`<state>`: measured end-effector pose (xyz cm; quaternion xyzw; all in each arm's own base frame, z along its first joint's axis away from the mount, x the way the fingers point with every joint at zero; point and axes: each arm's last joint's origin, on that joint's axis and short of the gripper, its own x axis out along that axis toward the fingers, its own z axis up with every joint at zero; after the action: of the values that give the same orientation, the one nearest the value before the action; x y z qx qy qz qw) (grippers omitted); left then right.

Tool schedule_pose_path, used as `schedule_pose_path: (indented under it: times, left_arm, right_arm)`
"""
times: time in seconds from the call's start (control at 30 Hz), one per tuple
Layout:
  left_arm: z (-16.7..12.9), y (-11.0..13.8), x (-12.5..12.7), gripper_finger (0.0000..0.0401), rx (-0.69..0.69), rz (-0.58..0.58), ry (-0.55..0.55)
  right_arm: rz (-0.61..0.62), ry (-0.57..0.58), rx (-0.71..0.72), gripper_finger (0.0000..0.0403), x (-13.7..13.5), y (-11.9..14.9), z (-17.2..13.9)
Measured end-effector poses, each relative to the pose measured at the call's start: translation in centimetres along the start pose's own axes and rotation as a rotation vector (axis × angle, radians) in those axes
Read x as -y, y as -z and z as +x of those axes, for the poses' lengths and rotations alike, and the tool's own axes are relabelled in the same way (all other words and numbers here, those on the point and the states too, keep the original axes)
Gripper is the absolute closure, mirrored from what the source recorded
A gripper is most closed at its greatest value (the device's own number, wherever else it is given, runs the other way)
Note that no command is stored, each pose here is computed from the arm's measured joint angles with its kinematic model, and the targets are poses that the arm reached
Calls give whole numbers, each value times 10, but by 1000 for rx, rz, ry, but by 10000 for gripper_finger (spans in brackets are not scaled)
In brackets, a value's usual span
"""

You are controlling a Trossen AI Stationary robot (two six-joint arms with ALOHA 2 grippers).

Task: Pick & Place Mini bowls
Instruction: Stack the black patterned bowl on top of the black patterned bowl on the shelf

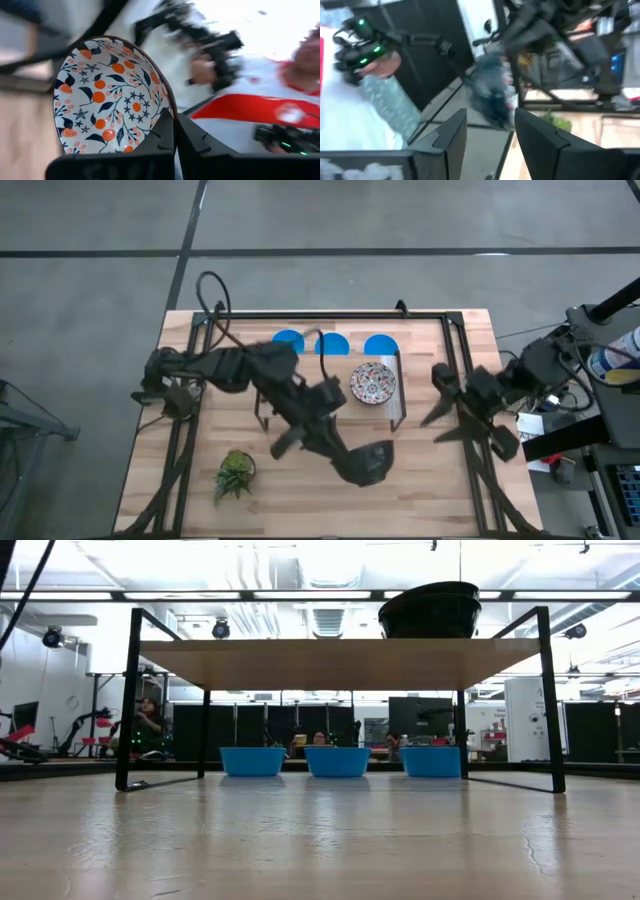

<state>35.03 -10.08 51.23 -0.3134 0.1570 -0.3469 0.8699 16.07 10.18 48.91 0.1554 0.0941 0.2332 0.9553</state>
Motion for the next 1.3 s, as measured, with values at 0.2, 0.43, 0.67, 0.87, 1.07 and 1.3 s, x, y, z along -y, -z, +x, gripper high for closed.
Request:
schedule_pose_path:
  times: [0.2,0.43,0.67,0.87,1.07,1.3]
  left_arm:
    - [-15,-26,6,401,68,152,244]
    - [-33,-48,-4,401,180,309,289]
    - [-46,-62,-10,401,240,397,314]
    - [-51,-65,-15,401,242,416,308]
    - [-53,-67,-13,401,249,444,331]
    - [-54,-67,-14,401,247,444,332]
  right_arm:
    - [-16,12,91,238,11,-16,-9]
    - [-71,-100,204,239,22,-34,2]
    - [-106,-101,247,239,37,-42,14]
    - [-142,-201,315,239,39,-50,23]
    - [-151,-227,312,266,41,-49,32]
    - [-189,-285,321,345,41,-53,43]
